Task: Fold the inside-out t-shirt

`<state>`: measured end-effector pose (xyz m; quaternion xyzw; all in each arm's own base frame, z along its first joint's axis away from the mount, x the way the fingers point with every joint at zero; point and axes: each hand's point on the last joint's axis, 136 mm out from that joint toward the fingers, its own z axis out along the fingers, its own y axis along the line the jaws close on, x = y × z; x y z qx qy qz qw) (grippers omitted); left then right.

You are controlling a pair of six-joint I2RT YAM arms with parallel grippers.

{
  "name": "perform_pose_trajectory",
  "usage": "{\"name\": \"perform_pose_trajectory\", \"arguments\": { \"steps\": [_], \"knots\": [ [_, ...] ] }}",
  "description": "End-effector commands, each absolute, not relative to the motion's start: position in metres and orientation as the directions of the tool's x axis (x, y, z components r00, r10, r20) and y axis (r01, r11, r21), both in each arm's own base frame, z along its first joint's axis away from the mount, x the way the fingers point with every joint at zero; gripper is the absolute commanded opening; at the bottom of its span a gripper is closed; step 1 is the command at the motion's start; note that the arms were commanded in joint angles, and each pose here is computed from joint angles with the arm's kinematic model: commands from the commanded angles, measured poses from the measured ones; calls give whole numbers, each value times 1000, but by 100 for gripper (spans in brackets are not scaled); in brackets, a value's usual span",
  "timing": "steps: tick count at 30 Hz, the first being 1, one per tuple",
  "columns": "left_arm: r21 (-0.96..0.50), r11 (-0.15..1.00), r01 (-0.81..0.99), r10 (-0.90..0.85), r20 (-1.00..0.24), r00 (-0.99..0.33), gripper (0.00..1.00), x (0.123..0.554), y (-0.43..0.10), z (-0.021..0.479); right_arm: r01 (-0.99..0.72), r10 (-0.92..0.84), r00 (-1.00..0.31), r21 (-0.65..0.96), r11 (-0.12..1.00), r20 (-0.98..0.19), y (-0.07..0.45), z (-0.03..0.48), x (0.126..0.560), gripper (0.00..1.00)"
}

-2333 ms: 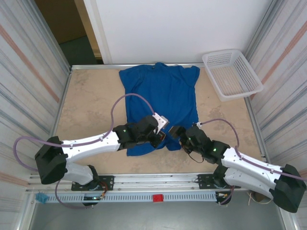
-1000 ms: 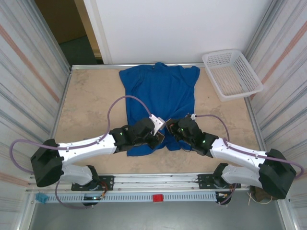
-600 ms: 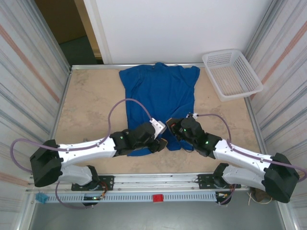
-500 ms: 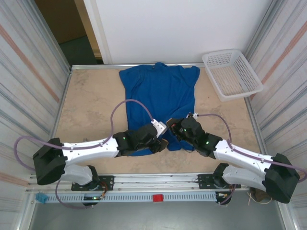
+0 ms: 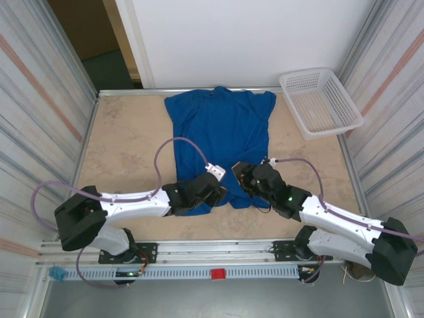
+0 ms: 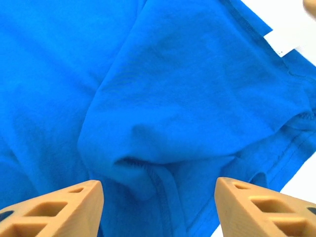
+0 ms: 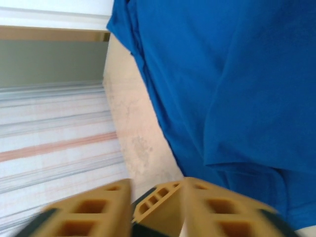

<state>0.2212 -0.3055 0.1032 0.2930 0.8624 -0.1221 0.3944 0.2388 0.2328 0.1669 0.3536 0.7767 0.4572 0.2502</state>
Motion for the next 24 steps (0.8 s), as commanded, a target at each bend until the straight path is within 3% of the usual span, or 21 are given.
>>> {"name": "perform_pose_trajectory", "arguments": {
  "steps": [1, 3, 8, 17, 24],
  "knots": [
    [-1, 845, 535, 351, -753, -557, 63, 224, -280, 104, 372, 796, -595, 838, 399, -115, 214, 141, 237, 63],
    [-32, 862, 506, 311, -755, -577, 63, 224, -266, 106, 385, 779, -615, 817, 428, -118, 218, 132, 238, 72],
    [-103, 908, 405, 188, -765, -616, 65, 233, -234, 125, 397, 730, -676, 786, 474, -100, 248, 116, 243, 83],
    [-155, 919, 361, 112, -778, -618, 66, 233, -217, 143, 422, 683, -730, 779, 463, -11, 307, 89, 253, 85],
    [-179, 915, 360, 95, -774, -626, 66, 227, -213, 140, 448, 709, -705, 770, 455, -9, 314, 75, 269, 84]
  ]
}}
